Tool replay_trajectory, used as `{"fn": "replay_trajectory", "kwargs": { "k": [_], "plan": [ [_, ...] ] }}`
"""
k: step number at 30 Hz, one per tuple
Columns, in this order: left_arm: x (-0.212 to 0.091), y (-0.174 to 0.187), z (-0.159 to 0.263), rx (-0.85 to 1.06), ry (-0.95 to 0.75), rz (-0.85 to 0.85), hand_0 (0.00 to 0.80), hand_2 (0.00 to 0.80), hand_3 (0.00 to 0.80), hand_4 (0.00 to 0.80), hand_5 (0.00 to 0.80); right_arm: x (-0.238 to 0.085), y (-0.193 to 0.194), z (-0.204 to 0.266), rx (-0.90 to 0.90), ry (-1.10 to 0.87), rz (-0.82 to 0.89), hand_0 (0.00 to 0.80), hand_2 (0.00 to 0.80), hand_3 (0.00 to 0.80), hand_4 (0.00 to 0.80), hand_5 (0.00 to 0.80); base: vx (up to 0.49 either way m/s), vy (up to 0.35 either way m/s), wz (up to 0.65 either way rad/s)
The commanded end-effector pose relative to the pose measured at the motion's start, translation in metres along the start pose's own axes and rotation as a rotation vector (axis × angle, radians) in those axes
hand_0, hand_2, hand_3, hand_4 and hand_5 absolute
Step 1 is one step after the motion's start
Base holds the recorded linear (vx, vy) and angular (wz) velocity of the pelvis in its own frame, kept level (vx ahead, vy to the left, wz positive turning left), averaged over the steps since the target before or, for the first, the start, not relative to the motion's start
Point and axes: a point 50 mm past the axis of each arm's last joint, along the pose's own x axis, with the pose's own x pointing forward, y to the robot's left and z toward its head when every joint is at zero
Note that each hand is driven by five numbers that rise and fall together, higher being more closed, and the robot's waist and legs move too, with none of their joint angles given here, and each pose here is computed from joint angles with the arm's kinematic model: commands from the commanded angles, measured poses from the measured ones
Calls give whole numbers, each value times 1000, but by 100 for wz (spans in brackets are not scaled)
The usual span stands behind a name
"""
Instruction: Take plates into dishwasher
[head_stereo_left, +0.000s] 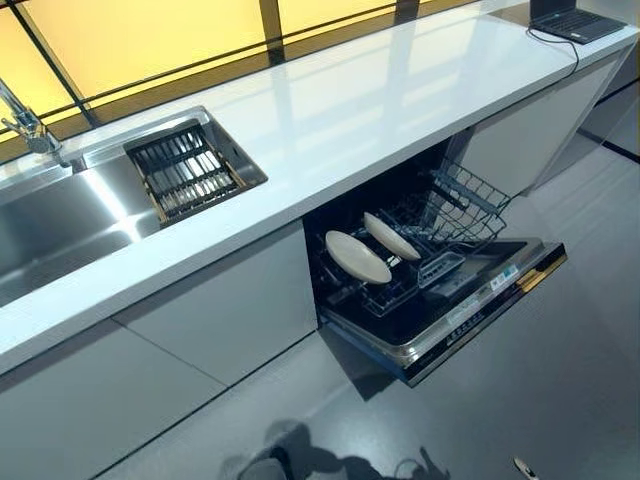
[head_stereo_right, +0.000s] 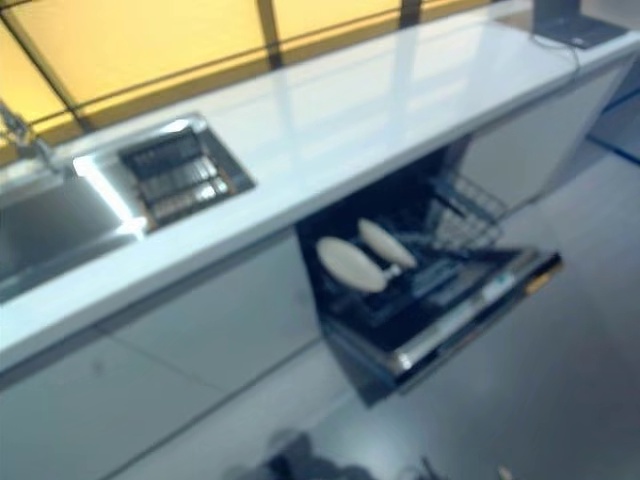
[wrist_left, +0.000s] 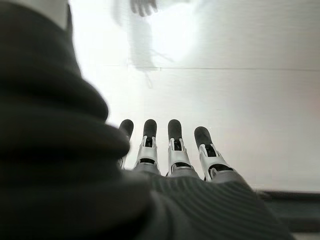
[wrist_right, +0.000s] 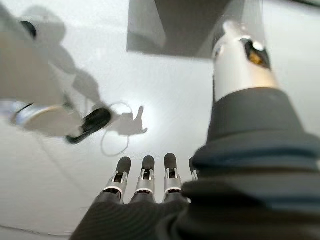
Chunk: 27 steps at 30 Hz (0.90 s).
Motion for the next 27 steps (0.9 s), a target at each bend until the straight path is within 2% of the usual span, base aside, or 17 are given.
{"fn": "replay_trajectory", "kwargs": {
  "k": [1,11,15,20,27],
  "plan": [
    [-2,-11,23,81,-102,-33,0,0,0,0,0,3,42,25,145,-102,94,0,0,0,0,0,-111,35,10],
    [-1,-8,0,96,-57,-84,0,0,0,0,0,-11,78,83,356,-300,227,0,0,0,0,0,-78,53,-3],
    [-3,-18,-9,115,-48,-126,0,0,0,0,0,-20,101,100,350,-361,332,0,0,0,0,0,-24,28,7],
    [-7,-33,-10,123,-61,-167,0,0,0,0,0,-35,138,120,262,-424,449,0,0,0,0,0,-34,22,8],
    [-8,-42,-17,90,-36,-191,0,0,0,0,0,-65,196,149,185,-512,544,0,0,0,0,0,-25,41,18]
  ]
}}
